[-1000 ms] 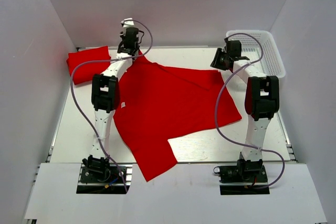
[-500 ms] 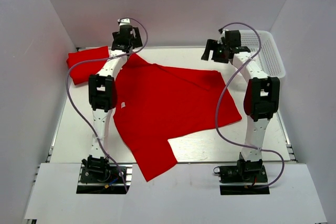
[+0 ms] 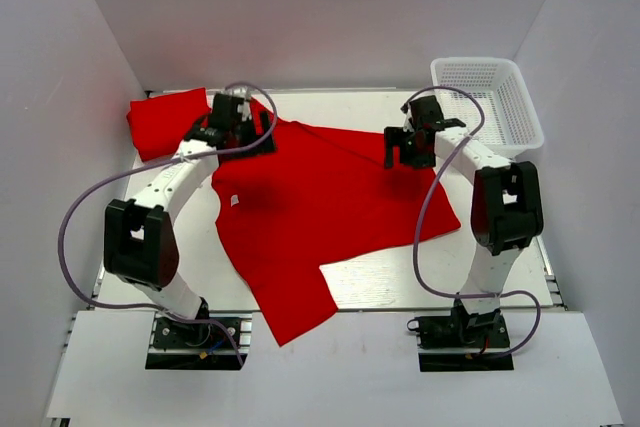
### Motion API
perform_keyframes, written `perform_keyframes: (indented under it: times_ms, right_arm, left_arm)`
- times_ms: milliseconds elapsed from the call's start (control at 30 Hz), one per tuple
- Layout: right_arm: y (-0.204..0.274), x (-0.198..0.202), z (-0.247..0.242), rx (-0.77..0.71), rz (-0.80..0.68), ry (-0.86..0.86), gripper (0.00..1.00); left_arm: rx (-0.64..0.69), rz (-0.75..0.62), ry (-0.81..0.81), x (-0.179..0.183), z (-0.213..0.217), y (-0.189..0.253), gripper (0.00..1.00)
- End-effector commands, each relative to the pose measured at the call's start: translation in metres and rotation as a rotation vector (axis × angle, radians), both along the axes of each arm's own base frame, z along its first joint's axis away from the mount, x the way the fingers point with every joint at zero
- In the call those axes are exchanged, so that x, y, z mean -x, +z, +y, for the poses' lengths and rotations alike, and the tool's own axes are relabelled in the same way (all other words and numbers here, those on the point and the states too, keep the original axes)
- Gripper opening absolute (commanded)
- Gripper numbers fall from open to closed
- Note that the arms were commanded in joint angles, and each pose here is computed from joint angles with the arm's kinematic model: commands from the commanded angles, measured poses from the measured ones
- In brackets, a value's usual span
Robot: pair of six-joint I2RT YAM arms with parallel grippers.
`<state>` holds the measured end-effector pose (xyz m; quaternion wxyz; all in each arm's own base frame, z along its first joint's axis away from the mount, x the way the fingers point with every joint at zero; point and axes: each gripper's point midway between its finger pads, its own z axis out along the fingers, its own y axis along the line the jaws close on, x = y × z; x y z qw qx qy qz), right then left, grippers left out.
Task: Fold and stack the t-shirts
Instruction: Flatten out the tshirt
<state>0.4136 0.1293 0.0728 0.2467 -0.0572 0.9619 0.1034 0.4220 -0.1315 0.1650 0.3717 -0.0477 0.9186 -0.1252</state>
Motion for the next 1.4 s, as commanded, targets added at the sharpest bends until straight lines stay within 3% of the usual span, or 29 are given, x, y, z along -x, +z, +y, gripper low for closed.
perform_keyframes:
  times_ms: [0,400,567,633,733,833,867,900,1133,1367]
  right_arm:
    - [-0.002,-0.014,0.003,-0.001,-0.031,-0.023,0.90]
    - [-0.033,-0.039,0.017,-0.042,-0.005,-0.038,0.83]
    - [-0.031,-0.045,0.019,-0.057,-0.037,-0.046,0.63]
    - [-0.031,-0.047,0.022,-0.068,-0.041,-0.046,0.61]
    - [-0.031,-0.049,0.023,-0.075,-0.044,-0.049,0.50]
    - [-0.030,-0.051,0.024,-0.074,-0.049,-0.052,0.23]
    - [-0.029,-0.052,0.023,-0.077,-0.051,-0.059,0.08]
    - [-0.029,-0.054,0.023,-0.079,-0.057,-0.061,0.02]
    - [0.001,-0.069,0.028,-0.127,-0.169,-0.064,0.00]
    - [0.041,-0.121,0.034,-0.193,-0.309,-0.137,0.00]
  left_arm:
    - [0.029,0.228,0.006,0.047,-0.001,-0.061,1.00]
    - [-0.012,0.291,0.051,0.074,0.011,-0.082,1.00]
    - [-0.013,0.311,0.059,0.080,0.012,-0.089,1.00]
    - [-0.013,0.311,0.059,0.081,0.012,-0.091,1.00]
    - [-0.033,0.337,0.068,0.087,0.016,-0.102,1.00]
    - [-0.042,0.366,0.069,0.091,0.017,-0.112,1.00]
    - [-0.037,0.368,0.076,0.091,0.017,-0.112,1.00]
    - [-0.037,0.369,0.077,0.089,0.017,-0.114,1.00]
    - [-0.047,0.397,0.100,0.091,0.022,-0.130,1.00]
    - [-0.086,0.435,0.130,0.091,0.032,-0.144,1.00]
